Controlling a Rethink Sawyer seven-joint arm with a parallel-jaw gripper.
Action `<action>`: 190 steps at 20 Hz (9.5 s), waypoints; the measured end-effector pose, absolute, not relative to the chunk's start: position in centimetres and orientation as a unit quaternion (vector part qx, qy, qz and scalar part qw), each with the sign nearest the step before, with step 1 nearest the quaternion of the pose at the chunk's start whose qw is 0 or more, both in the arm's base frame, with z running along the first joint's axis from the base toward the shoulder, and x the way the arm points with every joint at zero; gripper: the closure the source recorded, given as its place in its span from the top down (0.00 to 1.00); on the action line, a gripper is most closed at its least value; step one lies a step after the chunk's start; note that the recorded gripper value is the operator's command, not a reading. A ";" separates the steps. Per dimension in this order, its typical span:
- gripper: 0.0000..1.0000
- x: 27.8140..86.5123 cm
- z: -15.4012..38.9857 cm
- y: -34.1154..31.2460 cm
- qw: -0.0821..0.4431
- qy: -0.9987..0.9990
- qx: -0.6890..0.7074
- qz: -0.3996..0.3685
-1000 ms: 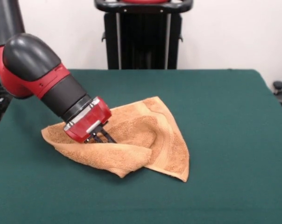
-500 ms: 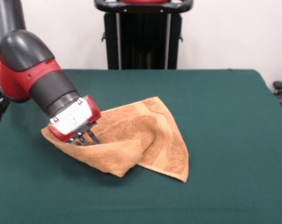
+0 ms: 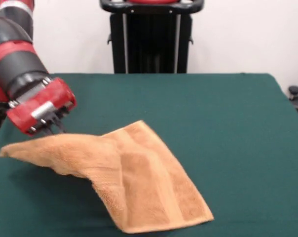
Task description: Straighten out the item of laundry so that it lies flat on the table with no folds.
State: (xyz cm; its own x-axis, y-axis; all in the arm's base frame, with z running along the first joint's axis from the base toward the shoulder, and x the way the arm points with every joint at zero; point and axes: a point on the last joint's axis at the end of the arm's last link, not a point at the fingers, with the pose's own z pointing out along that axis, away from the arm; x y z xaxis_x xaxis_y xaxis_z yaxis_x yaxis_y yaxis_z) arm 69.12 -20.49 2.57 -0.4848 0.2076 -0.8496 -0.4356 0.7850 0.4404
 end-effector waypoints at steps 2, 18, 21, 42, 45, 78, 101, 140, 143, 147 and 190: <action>0.00 69.7 3.8 -21.1 0.521 0.788 -0.074 0.320; 0.00 71.5 6.7 -23.4 0.581 0.749 -0.159 0.277; 0.00 71.6 7.3 -23.9 0.579 0.752 -0.167 0.267; 0.00 74.5 4.4 -16.8 0.422 0.798 -0.340 0.263; 0.00 74.3 3.2 -15.8 0.387 0.804 -0.362 0.269; 0.00 69.4 -5.2 -18.0 0.048 0.843 -0.449 0.292; 0.00 69.1 -6.5 -18.1 0.031 0.847 -0.404 0.345; 0.00 67.6 -6.8 -18.2 -0.030 0.836 -0.397 0.377; 0.00 67.3 -6.8 -18.2 -0.024 0.838 -0.396 0.373; 0.00 67.0 -6.7 -18.1 -0.017 0.842 -0.396 0.367; 0.00 60.2 -6.4 -10.3 -0.017 0.832 -0.421 0.361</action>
